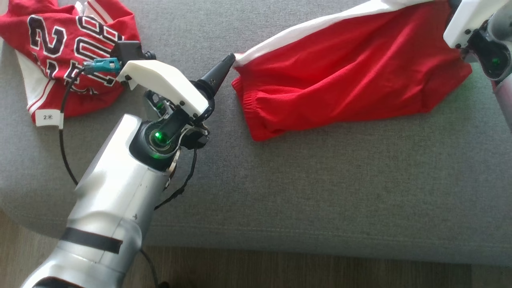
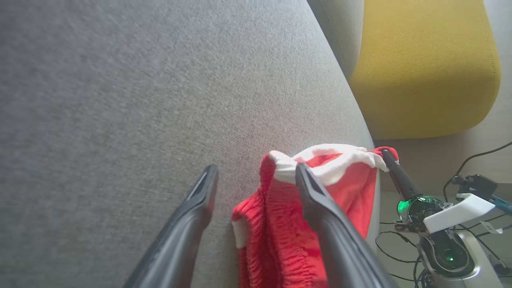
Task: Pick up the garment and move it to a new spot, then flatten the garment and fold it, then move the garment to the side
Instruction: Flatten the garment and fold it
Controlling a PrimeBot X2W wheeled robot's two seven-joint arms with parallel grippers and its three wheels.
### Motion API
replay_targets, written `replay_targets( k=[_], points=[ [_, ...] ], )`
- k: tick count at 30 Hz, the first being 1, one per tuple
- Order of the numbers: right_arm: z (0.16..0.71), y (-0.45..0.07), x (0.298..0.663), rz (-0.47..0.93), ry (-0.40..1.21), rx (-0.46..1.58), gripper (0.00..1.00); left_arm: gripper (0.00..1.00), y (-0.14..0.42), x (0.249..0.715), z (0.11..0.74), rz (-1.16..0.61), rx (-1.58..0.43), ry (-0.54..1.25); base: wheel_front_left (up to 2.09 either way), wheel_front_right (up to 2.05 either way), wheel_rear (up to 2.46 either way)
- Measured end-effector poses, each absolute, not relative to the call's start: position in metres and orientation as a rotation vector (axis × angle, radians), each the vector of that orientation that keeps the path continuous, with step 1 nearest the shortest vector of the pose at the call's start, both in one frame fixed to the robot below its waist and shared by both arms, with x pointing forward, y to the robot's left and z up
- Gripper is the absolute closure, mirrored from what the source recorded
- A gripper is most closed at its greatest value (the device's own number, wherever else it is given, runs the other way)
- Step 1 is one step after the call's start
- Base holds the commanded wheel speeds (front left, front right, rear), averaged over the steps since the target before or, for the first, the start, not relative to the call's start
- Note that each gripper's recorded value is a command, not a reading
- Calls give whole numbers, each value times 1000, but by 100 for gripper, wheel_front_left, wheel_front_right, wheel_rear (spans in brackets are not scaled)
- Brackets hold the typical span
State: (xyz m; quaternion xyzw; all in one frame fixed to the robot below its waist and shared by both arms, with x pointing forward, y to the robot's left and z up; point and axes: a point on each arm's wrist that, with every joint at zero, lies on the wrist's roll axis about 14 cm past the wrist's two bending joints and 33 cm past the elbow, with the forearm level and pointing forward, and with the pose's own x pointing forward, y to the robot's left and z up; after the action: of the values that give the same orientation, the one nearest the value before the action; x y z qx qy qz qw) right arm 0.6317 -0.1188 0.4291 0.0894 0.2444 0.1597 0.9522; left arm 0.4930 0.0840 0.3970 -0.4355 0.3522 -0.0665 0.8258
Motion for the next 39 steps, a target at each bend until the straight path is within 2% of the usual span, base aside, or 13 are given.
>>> replay_targets(
  k=[2, 3, 4, 5, 15, 20, 30, 35, 39],
  points=[
    [427, -120, 631, 320, 503, 181, 99, 0, 86, 492, 396, -135, -925, 749, 0, 0, 0],
    [425, -121, 631, 315, 505, 182, 66, 0, 87, 492, 396, -134, -924, 748, 0, 0, 0],
    [424, -122, 631, 309, 506, 184, 11, 0, 87, 492, 396, -133, -924, 747, 0, 0, 0],
    [423, -123, 631, 304, 507, 185, 0, 0, 87, 492, 397, -132, -924, 747, 0, 0, 0],
    [453, -130, 631, 279, 399, 201, 0, 0, 84, 493, 414, -160, -922, 700, 0, 0, 0],
    [506, -141, 623, 266, 224, 191, 0, 0, 94, 489, 438, -151, -858, 566, 0, 0, 0],
    [553, -157, 566, 286, 25, 100, 0, 0, 118, 475, 495, -111, -679, 183, 0, 0, 0],
    [581, -173, 533, 273, -101, 41, 0, 0, 113, 451, 492, -105, -618, 145, 0, 0, 0],
    [562, -183, 494, 212, -114, 89, 0, 0, 106, 432, 485, -117, -571, 148, 0, 0, 0]
  ],
)
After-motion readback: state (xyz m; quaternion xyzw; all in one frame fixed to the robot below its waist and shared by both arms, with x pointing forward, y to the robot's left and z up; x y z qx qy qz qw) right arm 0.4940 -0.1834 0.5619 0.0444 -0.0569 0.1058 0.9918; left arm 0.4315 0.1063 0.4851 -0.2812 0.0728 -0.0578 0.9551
